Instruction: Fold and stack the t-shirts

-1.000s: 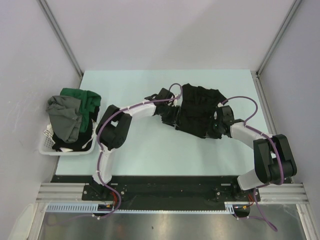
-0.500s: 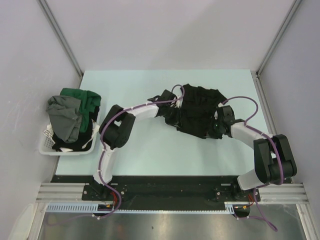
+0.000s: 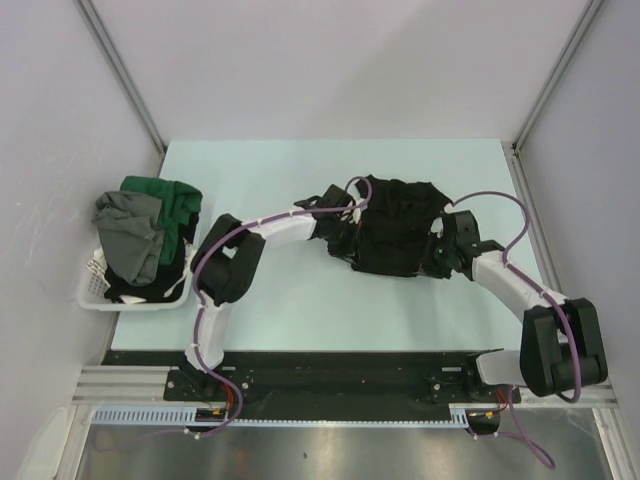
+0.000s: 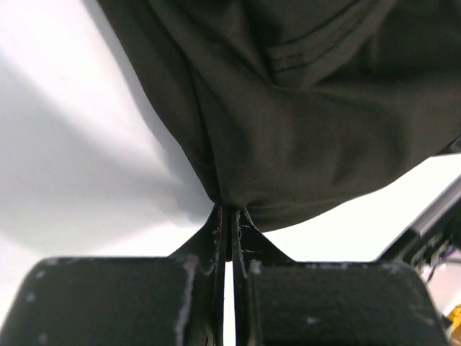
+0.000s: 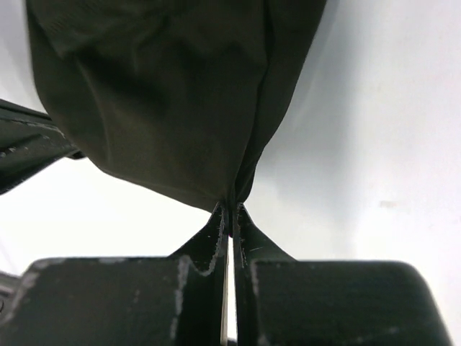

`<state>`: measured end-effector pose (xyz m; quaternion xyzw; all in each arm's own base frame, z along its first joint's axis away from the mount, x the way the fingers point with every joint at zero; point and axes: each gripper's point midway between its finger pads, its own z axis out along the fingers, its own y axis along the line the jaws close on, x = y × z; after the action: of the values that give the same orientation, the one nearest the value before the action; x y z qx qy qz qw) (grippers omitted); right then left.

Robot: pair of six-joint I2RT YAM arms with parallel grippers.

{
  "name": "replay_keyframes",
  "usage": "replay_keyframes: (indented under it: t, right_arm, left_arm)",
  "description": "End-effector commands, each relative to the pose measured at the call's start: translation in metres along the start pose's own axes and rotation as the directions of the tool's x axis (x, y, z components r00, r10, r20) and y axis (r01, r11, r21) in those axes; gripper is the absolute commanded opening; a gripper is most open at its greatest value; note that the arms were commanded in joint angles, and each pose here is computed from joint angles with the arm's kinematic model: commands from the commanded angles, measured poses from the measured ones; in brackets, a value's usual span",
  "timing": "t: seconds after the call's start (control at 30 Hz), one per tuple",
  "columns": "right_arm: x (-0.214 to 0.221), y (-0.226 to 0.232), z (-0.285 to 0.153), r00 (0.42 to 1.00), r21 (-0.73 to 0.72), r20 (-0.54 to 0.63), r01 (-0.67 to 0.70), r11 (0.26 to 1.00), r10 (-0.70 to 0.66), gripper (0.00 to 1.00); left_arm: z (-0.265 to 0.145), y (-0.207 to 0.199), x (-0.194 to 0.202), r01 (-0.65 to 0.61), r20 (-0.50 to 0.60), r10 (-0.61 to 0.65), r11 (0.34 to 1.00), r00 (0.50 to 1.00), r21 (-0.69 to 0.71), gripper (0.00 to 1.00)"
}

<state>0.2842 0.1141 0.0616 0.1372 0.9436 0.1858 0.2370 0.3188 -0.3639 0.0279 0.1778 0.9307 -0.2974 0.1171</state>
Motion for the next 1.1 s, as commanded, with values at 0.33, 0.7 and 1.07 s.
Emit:
replay_keyframes:
  t: [0.33,0.7,1.07]
  right_arm:
    - [0.012,0.028,-0.064,0.998,-0.034,0.064,-0.011,0.999,0.013,0.00]
    - [-0.069,0.049,-0.060,0.977,-0.018,0.201,0.079,0.997,-0.074,0.00]
    - [-0.144,0.039,-0.050,0.945,0.036,0.300,0.127,0.991,-0.132,0.00]
  left_arm:
    - [-0.089,-0.036,0.027,-0.112,0.038,0.112,0.994,0.993,-0.004,0.00]
    - [-0.107,-0.043,-0.064,-0.180,0.182,0.194,0.980,0.964,-0.087,0.00]
    - [-0.110,-0.022,-0.116,-0.149,0.270,0.177,0.981,0.946,-0.123,0.00]
